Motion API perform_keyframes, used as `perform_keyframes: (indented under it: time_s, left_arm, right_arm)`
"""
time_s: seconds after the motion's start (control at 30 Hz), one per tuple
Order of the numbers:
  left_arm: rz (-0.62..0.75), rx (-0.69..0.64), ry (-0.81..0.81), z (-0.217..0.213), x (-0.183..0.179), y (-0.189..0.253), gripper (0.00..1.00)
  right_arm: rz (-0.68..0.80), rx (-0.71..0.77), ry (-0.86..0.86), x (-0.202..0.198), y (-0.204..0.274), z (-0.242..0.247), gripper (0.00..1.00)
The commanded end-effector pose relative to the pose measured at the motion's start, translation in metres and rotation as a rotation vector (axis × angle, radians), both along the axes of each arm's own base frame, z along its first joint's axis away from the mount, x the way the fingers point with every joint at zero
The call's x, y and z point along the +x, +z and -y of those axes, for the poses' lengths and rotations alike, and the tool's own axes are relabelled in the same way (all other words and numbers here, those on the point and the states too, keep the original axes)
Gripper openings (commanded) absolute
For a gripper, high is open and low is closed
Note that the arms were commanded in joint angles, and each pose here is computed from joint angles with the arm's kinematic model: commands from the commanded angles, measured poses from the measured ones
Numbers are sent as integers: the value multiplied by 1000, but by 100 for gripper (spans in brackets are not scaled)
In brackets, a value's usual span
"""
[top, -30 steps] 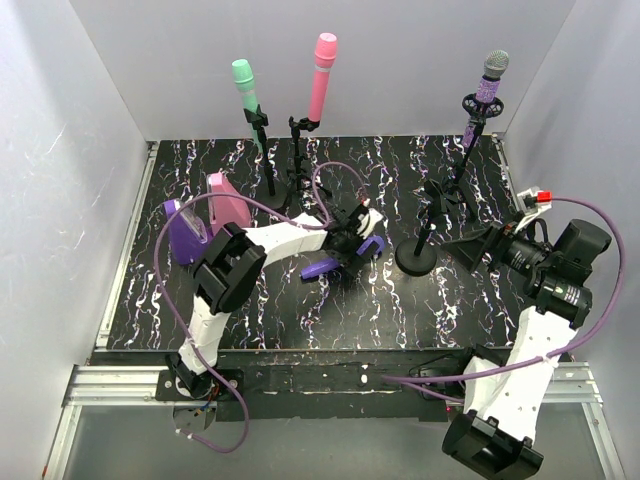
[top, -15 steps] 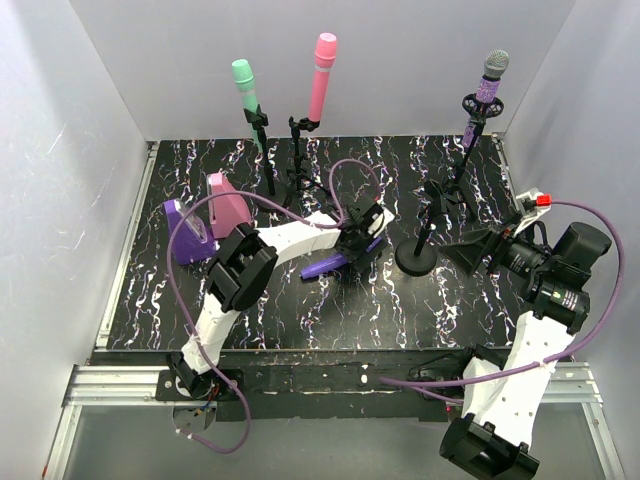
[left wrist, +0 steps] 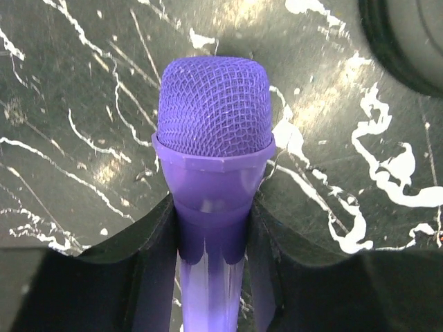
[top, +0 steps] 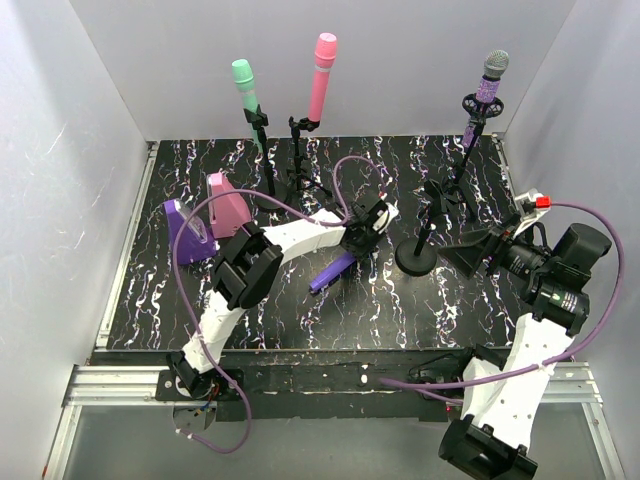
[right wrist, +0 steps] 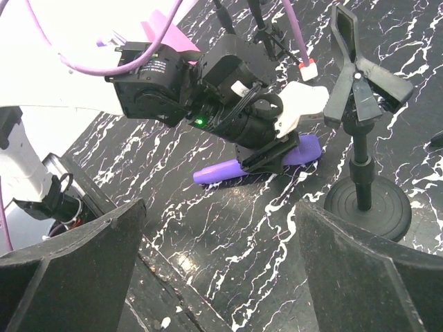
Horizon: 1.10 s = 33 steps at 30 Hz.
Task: Attach the microphones to the stand
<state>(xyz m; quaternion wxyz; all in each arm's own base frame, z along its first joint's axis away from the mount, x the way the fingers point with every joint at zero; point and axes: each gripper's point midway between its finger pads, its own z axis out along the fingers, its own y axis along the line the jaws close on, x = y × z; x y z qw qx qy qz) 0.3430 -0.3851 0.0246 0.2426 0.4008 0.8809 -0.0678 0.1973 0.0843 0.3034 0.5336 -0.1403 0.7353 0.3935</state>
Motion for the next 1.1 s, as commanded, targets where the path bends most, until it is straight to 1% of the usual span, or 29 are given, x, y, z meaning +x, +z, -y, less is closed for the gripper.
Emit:
perform_keyframes:
  time_s: [0.0, 0.1, 0.13, 0.17, 0.2, 0.23, 0.33, 0.43, 0.57, 0.63, 0.77, 0.87, 1.07]
  left_arm:
    - [106, -139, 59, -2, 8, 74, 0]
    - [172, -323, 102, -10, 9, 133, 0]
    - [190, -388, 112, -14, 8, 150, 0]
    - [223, -478, 122, -21, 4, 183, 0]
    - [256, -535, 138, -31, 2, 200, 0]
    - [247, -593, 120, -36, -6, 209, 0]
    - [314, -746, 81, -59, -24, 252, 0]
    - [381, -843, 48, -85, -42, 280, 0]
    - [433, -898, 28, -110, -61, 300, 0]
    - [424, -919, 17, -114, -71, 302, 0]
    - [396, -986, 3, -119, -92, 308, 0]
    - [412, -1028, 5, -125, -102, 317, 0]
    - [428, -1039, 16, -135, -113, 321, 0]
  right_arm:
    - [55, -23, 33, -3, 12, -2, 95]
    - [60, -61, 34, -5, 17, -1, 95]
    - [63, -86, 28, -3, 18, 1, 95]
    - [84, -124, 24, -2, 23, 3, 95]
    - [95, -153, 22, -1, 26, 5, 95]
    - [101, -178, 20, -1, 28, 8, 95]
    - [130, -265, -3, 7, 35, 18, 95]
    - [146, -329, -6, 18, 39, 28, 96]
    - [127, -350, 60, 32, 38, 35, 95]
    - [112, -352, 85, 41, 34, 38, 94]
    - [126, -385, 107, 61, 29, 42, 95]
    - [103, -429, 143, 70, 16, 36, 95]
    - [64, -451, 138, 90, 2, 29, 94]
